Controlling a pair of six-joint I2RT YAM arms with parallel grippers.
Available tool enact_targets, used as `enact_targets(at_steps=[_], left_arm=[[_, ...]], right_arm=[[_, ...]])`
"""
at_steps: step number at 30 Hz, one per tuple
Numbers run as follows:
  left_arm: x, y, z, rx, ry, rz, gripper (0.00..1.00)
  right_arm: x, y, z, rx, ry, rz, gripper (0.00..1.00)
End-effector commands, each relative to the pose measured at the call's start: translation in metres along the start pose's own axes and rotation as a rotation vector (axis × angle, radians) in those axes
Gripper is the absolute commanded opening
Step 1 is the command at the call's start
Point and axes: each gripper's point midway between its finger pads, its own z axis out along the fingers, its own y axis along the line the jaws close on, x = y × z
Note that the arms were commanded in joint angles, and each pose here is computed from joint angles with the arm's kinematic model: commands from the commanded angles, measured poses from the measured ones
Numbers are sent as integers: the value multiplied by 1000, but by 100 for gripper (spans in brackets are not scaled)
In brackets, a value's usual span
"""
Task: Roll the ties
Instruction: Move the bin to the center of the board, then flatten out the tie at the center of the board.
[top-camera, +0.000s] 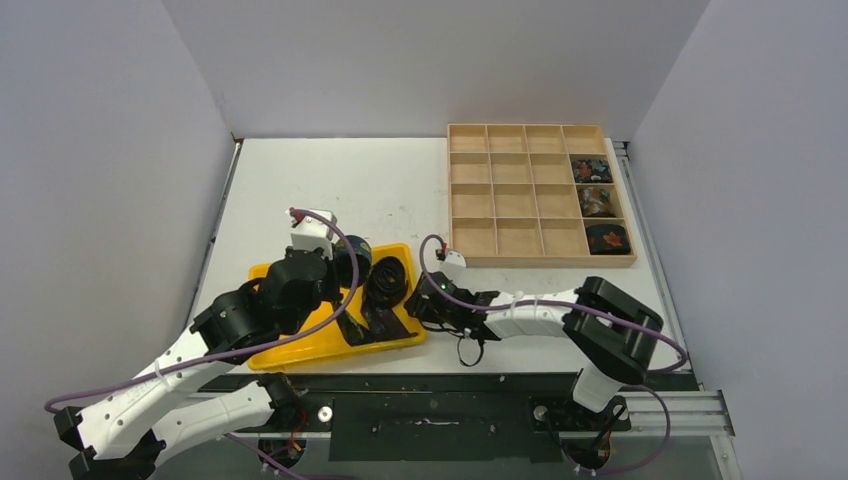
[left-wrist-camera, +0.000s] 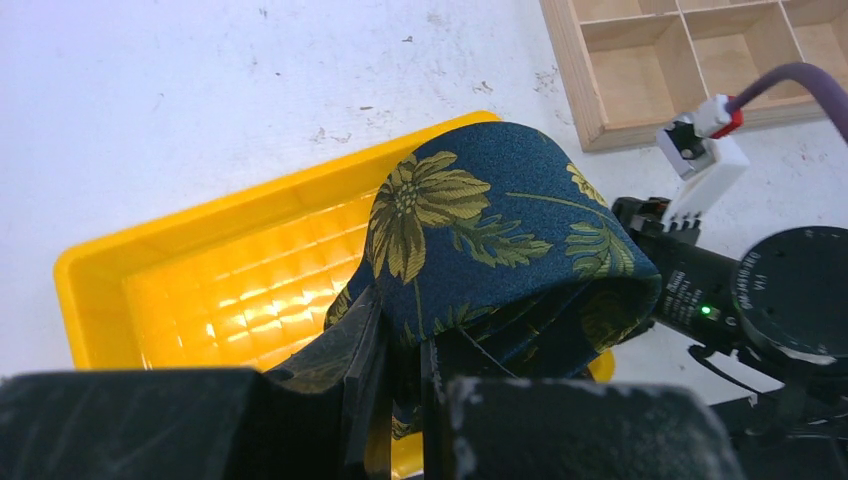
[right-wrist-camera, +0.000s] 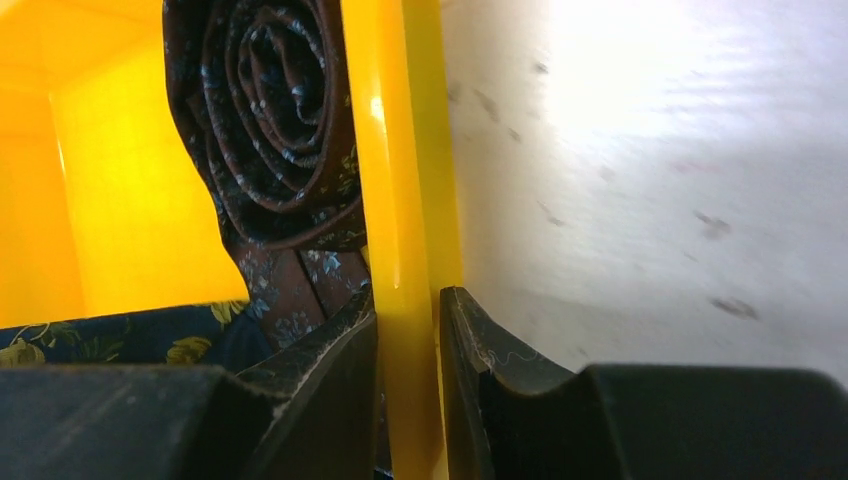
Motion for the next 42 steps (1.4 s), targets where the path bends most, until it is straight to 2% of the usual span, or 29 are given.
enact_targets(at_steps=[1,8,14,19,23,24,26,27,29,30,35,39,42], left_arm=[[-34,13,-17,-34,-104,-66,0],[-61,18,-26,-50,-175,-70,0],[-85,14,-27,-49,-243,-63,0],[-131,12,-37,-57,-347,-76,0],[-163,4,-50,-27,-395,-72,0],[-167,1,-52,-12,-394,-67,0],[-173,-6,-55,25,-388,-54,0],[-172,-9,-56,45,-384,-51,0],[-168,-18,-55,96,-370,-54,0],[-165,-23,-54,123,-364,-62,0],[-139,-57,-39,278,-313,-134,0],[-99,-107,-24,524,-257,-239,0],[-80,-157,-30,795,-251,-315,0]], right_arm=[[-35,47,24,-57,-83,83,5],[-93,45,73,42,-167,90,5],[-134,49,120,95,-188,37,5],[-161,66,160,94,-188,39,5],[-172,77,176,86,-173,-31,7],[-180,85,167,56,-188,-50,20],[-196,92,144,20,-228,-88,55],[-202,94,131,7,-237,-103,67],[-215,95,102,-6,-246,-134,86],[-221,94,87,-4,-249,-149,91],[-230,75,-3,-7,-313,-181,99],[-208,33,-75,-6,-384,-215,100],[-193,-7,-119,57,-421,-245,100]])
